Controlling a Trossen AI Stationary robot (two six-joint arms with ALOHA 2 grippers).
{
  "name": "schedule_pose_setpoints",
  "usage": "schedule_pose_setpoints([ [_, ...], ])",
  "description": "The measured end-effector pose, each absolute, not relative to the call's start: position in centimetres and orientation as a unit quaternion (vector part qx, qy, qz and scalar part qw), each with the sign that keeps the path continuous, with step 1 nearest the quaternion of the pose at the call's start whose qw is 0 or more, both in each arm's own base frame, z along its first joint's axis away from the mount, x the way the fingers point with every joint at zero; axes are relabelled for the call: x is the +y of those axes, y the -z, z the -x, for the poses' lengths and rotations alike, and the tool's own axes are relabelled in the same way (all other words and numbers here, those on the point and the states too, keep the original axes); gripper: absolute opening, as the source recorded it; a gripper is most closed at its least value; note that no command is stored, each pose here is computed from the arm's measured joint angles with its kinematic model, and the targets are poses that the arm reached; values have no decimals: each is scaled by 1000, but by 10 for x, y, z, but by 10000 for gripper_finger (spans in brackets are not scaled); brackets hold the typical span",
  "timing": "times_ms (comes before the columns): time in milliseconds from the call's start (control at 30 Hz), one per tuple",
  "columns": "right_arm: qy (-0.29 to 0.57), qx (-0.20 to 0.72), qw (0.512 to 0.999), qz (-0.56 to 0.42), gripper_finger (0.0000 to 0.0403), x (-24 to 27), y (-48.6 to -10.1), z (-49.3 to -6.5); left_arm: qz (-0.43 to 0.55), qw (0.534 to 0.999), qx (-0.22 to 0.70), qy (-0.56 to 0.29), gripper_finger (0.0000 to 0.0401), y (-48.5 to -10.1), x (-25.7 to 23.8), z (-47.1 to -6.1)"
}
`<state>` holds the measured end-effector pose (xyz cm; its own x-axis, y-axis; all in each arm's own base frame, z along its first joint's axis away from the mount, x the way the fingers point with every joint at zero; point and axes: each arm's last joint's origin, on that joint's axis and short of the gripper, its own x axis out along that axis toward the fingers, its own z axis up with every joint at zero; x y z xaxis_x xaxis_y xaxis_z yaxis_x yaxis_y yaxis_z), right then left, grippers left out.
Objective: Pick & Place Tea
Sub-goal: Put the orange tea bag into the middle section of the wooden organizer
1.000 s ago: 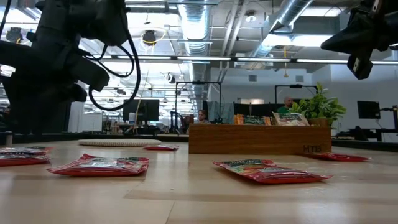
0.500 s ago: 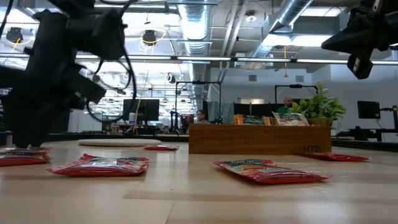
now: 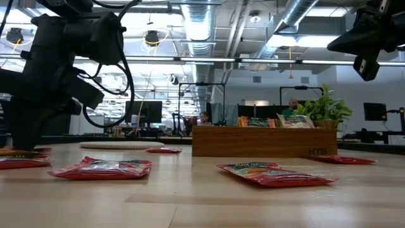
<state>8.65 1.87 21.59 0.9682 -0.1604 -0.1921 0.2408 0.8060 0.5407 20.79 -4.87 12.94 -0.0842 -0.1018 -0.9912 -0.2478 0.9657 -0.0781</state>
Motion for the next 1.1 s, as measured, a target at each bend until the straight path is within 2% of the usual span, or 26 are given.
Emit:
schedule_pose_setpoints([
  [67,106,68,948,-293,0,19,-216,-87,120,671,729,-53,8,-132,-49,-209],
  [167,106,68,948,-293,0,19,-216,-87,119,675,726,-53,2,-135,-50,-211],
  [600,106,68,947,-297,0,19,-216,-87,114,695,707,-59,0,-166,-49,-213],
  [800,103,53,946,-304,0,19,-219,-87,107,717,686,-67,0,-194,-50,-222],
  [967,97,6,943,-319,0,19,-229,-89,59,782,615,-85,0,-236,-51,-247],
  [1100,95,3,948,-305,0,22,-231,-99,13,835,539,-106,0,-276,-49,-267],
])
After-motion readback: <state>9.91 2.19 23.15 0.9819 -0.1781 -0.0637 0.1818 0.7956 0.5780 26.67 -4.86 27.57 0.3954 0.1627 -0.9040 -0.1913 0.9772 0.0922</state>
